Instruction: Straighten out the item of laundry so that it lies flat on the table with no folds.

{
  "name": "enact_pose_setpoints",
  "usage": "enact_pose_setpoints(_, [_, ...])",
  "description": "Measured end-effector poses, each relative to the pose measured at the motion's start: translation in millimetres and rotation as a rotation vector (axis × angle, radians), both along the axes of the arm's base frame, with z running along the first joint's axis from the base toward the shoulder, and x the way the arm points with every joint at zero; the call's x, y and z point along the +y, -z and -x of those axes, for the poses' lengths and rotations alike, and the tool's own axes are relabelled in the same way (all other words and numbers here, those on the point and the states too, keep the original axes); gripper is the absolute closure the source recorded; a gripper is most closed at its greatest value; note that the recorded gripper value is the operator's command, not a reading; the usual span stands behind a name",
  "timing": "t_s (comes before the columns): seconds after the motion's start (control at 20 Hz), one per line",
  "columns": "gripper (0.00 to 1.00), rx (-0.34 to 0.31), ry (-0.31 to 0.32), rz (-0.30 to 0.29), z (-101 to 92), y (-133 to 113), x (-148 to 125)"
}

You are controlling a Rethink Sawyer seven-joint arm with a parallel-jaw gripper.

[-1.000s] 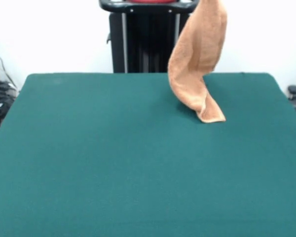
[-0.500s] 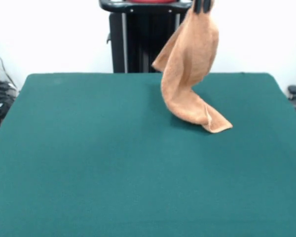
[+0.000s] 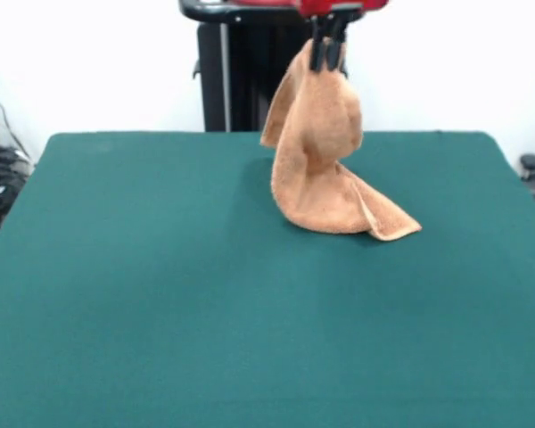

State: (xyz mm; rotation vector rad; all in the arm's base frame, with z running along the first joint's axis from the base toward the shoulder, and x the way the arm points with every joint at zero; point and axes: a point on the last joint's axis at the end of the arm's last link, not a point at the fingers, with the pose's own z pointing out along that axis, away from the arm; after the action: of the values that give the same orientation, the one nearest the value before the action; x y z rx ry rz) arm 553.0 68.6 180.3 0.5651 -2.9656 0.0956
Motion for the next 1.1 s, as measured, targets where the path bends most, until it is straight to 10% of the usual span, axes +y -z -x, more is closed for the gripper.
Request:
enact_pose_setpoints(0.65, [1.00,-0.039,-0.425,0.016,-19.5,23,-49])
enact_pose_setpoints(1.1, [1.00,-0.076,-0.557,-0.001,-24.1,-5,-104])
